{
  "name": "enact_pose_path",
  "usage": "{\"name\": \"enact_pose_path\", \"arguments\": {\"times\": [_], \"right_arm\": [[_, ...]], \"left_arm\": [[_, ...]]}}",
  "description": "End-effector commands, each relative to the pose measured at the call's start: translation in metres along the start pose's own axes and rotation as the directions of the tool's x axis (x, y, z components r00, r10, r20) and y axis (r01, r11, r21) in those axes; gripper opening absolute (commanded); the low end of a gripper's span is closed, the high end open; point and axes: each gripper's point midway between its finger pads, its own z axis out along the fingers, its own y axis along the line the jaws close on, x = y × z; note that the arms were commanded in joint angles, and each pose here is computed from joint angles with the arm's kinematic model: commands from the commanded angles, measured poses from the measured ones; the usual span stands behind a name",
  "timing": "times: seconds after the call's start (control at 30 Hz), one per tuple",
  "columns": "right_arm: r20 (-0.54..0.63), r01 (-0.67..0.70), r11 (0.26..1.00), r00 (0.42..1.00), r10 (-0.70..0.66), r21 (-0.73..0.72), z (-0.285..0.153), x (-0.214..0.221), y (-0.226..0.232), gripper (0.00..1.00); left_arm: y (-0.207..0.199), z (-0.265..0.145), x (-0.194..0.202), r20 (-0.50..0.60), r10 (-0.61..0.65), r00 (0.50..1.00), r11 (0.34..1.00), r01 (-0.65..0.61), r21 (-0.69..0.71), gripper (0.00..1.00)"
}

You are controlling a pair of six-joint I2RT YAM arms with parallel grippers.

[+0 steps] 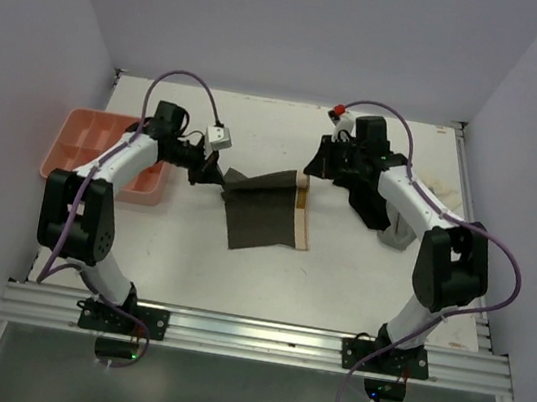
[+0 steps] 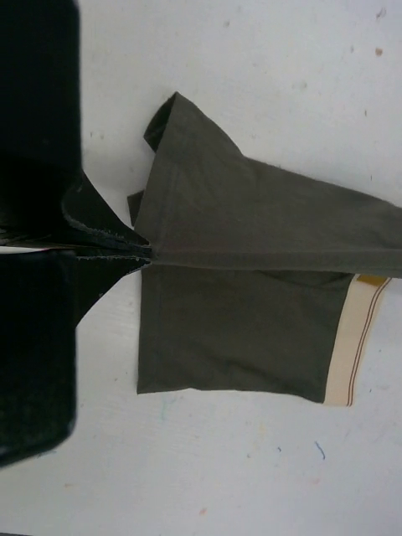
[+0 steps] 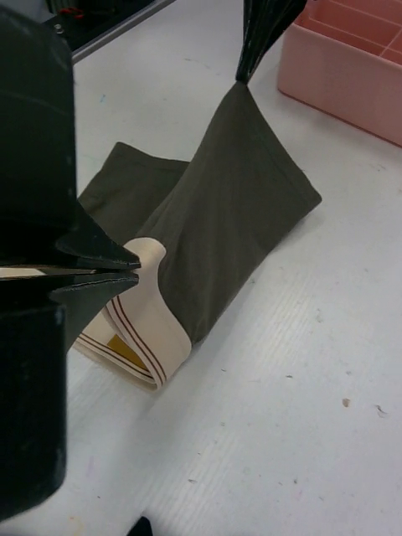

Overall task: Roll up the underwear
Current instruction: Fold the underwear

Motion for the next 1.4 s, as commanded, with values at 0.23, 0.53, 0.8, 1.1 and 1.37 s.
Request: {"name": "enact_pose_path", "arguments": {"times": [0.23,0.53,0.8,1.1,1.37], "right_arm": [[-0.046,0.068,0.997,0.997,-0.067,0.04,-0.028,0.053,0.014,0.0],[-0.195,0.051,0.992,0.98,-0.028,0.115,-0.027,0.119,-0.004,0.0],[-0.105,-0.033,0.996,0.994,0.042,0.085,-0.048,0.119,0.019,0.45],[-0.063,-0.273,0.95,0.957,0.285,0.15,-0.026,0.154,0.034,0.15],[-0.198,-0.264,0.92,0.924,0.328,0.291,0.027,0.192,-0.005,0.07]], "left_arm": [[-0.084,0.016,0.025,-0.022,0.099,0.995,0.983,-0.094,0.16,0.0],[-0.125,0.057,0.067,-0.127,0.081,0.989,0.965,-0.046,0.258,0.0],[-0.151,0.059,0.083,-0.184,0.112,0.976,0.934,-0.04,0.355,0.3],[-0.108,0.05,0.016,-0.061,0.147,0.987,0.988,-0.143,0.057,0.44],[-0.051,0.075,0.033,-0.118,-0.005,0.993,0.986,-0.014,-0.163,0.3]]}}
